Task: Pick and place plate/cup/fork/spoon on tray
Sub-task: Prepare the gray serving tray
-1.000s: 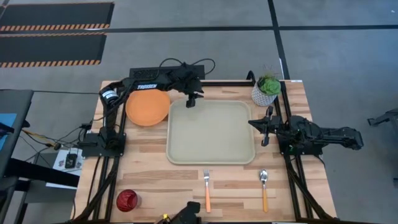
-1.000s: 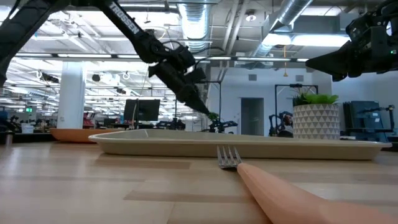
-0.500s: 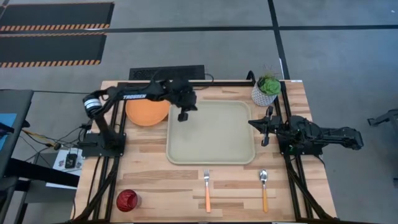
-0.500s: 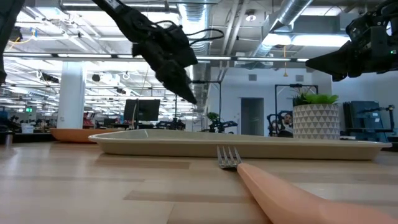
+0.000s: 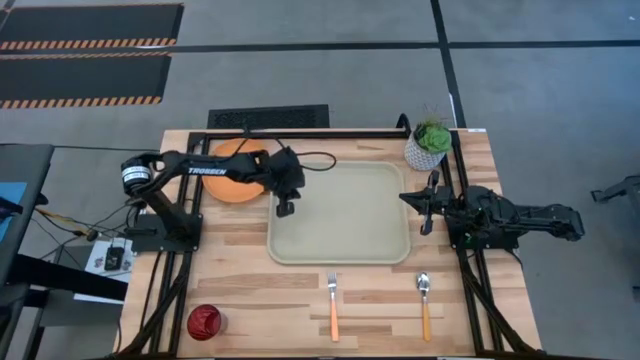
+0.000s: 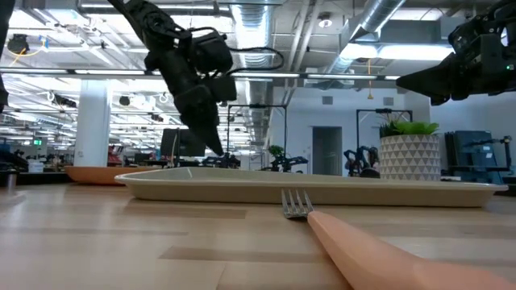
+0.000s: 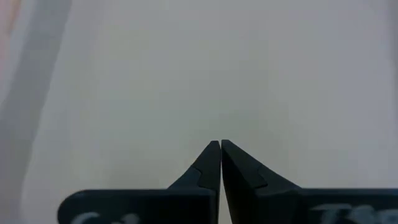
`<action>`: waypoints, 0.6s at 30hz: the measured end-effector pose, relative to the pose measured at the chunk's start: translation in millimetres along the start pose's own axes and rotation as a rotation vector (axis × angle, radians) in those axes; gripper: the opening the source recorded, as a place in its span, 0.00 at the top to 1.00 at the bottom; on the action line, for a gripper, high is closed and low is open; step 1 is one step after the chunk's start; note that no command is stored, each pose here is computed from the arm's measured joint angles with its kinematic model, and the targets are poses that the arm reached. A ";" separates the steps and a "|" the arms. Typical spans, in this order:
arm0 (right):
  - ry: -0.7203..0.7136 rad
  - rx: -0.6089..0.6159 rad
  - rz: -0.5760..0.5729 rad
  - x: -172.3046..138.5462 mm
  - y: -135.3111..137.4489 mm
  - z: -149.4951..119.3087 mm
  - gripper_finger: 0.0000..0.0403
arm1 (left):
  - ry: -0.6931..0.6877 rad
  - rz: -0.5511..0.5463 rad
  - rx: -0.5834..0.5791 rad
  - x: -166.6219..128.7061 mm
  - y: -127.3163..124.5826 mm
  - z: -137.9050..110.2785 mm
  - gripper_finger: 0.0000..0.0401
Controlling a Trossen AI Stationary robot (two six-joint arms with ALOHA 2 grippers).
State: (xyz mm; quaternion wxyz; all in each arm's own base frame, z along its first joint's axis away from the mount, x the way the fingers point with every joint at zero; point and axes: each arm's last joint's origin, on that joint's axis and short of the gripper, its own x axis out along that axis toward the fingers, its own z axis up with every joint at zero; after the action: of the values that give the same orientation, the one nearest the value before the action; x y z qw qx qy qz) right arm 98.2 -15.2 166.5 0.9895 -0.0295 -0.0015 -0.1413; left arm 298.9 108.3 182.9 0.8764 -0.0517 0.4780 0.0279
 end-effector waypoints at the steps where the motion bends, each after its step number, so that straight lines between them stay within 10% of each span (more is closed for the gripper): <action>1: 0.000 0.000 0.000 0.0 0.0 0.0 0.92 | 0.005 0.000 -0.017 1.5 -0.1 -2.7 1.00; 18: -0.002 0.001 0.002 0.0 0.1 0.2 0.92 | 0.074 0.063 -0.042 36.8 -1.4 -11.2 1.00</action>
State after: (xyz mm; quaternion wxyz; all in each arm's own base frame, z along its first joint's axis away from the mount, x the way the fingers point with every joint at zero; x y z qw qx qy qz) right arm 98.3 -15.0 166.7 0.9897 -0.0293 -0.0027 -0.1403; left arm 309.6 105.6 146.0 0.8556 -0.0559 0.5106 0.0634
